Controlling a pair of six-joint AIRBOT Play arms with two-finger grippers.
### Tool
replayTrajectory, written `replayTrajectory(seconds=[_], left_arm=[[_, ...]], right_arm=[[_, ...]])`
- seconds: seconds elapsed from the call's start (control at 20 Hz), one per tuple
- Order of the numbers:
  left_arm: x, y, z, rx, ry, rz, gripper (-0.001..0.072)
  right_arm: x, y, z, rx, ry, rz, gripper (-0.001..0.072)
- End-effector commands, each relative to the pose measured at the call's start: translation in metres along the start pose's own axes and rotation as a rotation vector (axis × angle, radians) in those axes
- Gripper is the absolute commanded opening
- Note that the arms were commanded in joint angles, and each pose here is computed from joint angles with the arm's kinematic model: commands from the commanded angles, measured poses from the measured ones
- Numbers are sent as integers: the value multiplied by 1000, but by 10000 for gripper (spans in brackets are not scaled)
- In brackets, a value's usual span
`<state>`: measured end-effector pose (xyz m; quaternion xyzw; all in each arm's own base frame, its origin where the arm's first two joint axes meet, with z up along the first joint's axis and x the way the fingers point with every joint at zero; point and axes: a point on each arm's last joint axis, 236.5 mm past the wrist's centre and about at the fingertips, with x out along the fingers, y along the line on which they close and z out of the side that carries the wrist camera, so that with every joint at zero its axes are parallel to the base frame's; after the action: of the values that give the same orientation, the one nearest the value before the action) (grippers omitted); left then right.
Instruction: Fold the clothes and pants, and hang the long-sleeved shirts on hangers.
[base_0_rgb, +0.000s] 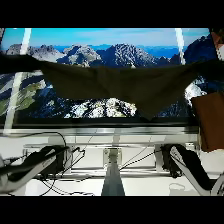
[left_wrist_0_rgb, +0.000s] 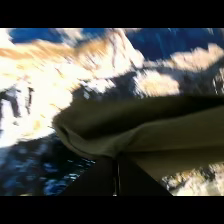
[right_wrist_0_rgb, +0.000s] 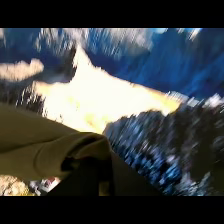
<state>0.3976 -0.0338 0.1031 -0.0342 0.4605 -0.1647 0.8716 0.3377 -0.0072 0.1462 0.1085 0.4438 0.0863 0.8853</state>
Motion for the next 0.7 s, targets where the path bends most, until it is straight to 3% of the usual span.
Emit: replayTrajectory(seconds=[0.0, 0.2, 0.4, 0.45, 0.5, 0.55, 0.6, 0.65], left_arm=[[105, -3, -26, -42, 132, -86, 14], [152, -4, 19, -282, -64, -158, 15], [149, 22, 61, -373, -256, -90, 32], [149, 21, 60, -371, -251, -92, 253], [150, 20, 56, -367, -238, -96, 700], [151, 16, 50, -362, -206, -115, 709], [151, 10, 37, -349, -146, -142, 710], [150, 7, 19, -327, -69, -164, 708]], right_arm=[[87, -25, -44, 161, 213, 69, 26], [145, -64, -32, 238, 161, 13, 26], [155, -104, 25, 305, -102, -107, 26], [154, -110, 34, 318, -147, -124, 40], [153, -113, 39, 316, -168, -134, 162], [152, -113, 39, 312, -169, -138, 338], [153, -114, 37, 308, -161, -141, 416], [153, -115, 32, 293, -140, -146, 414]])
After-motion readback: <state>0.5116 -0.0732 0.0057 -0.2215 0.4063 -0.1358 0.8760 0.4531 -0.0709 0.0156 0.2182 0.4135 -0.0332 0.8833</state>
